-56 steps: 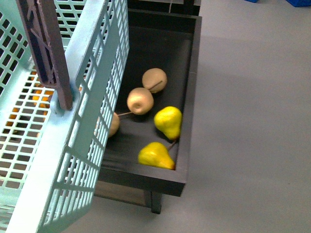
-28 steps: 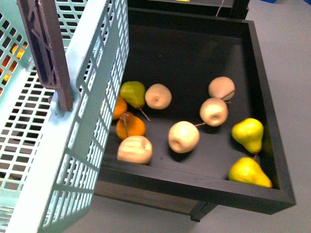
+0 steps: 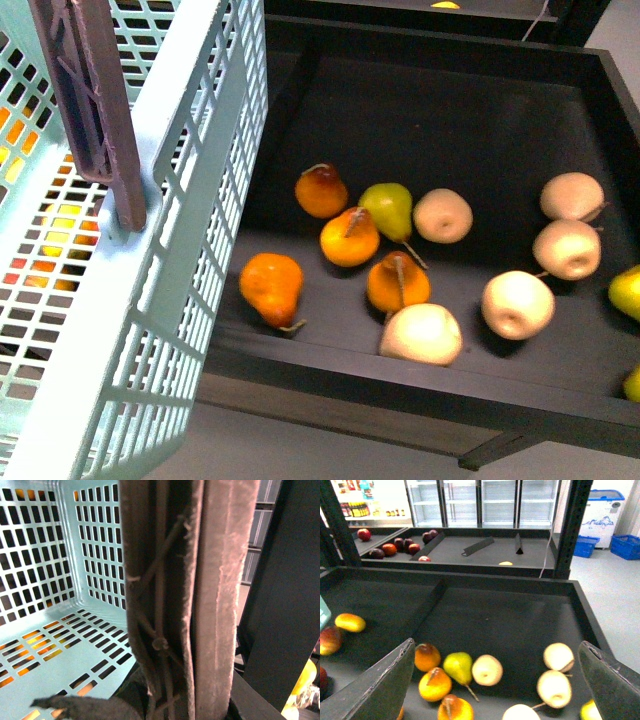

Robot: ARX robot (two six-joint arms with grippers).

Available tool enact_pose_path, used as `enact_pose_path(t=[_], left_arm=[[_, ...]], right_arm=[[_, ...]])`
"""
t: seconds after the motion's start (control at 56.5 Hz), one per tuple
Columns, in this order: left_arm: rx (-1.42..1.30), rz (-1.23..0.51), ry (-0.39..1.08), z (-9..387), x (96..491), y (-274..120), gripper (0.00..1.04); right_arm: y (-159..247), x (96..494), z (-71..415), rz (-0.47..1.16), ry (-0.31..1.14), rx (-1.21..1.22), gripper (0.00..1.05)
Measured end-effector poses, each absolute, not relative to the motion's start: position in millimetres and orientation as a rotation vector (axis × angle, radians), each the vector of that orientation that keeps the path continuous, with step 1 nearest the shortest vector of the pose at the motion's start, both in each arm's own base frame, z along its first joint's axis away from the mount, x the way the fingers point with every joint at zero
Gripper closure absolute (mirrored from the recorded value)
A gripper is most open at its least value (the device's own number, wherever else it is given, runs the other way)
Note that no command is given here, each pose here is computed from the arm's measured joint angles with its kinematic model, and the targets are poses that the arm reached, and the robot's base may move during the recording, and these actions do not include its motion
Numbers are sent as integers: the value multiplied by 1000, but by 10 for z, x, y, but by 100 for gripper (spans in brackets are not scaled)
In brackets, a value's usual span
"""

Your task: Pick mango and avocado into basket

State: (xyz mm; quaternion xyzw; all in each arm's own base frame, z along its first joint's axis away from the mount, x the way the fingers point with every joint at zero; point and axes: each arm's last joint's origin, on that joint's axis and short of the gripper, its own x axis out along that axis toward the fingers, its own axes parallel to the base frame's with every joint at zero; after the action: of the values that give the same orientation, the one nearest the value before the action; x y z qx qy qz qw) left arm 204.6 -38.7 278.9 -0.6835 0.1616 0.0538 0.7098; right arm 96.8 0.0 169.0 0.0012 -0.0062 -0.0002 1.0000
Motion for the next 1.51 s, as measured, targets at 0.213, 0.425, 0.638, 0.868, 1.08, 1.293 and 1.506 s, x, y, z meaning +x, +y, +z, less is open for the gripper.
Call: enact_pose_path(t=[0.213,0.425,0.638,0.868,1.08,1.293,1.506], left_arm=[[-1517,118,358,2794,2046,-388,87],[-1517,118,358,2793,2046,-388,87],[-1517,116,358,2795,2045,-388,87],[-1516,118,356,2797,2045,-387,87],[-1518,116,359,2796,2046,-387,87],[-1517,115,358,2797,2045,-387,87],[-1517,116,355,2801,2043,-385,87]], right_arm=[[0,969,1690,0,-12,2,9],[1,968,1690,3,-12,3,9],[-1,968,1690,-3,-13,3,9],[0,968,1690,0,-12,4,9],[0,969,1688,-1,-12,2,9],[-1,968,1690,-2,-13,2,9],[0,968,1689,0,-12,2,9]])
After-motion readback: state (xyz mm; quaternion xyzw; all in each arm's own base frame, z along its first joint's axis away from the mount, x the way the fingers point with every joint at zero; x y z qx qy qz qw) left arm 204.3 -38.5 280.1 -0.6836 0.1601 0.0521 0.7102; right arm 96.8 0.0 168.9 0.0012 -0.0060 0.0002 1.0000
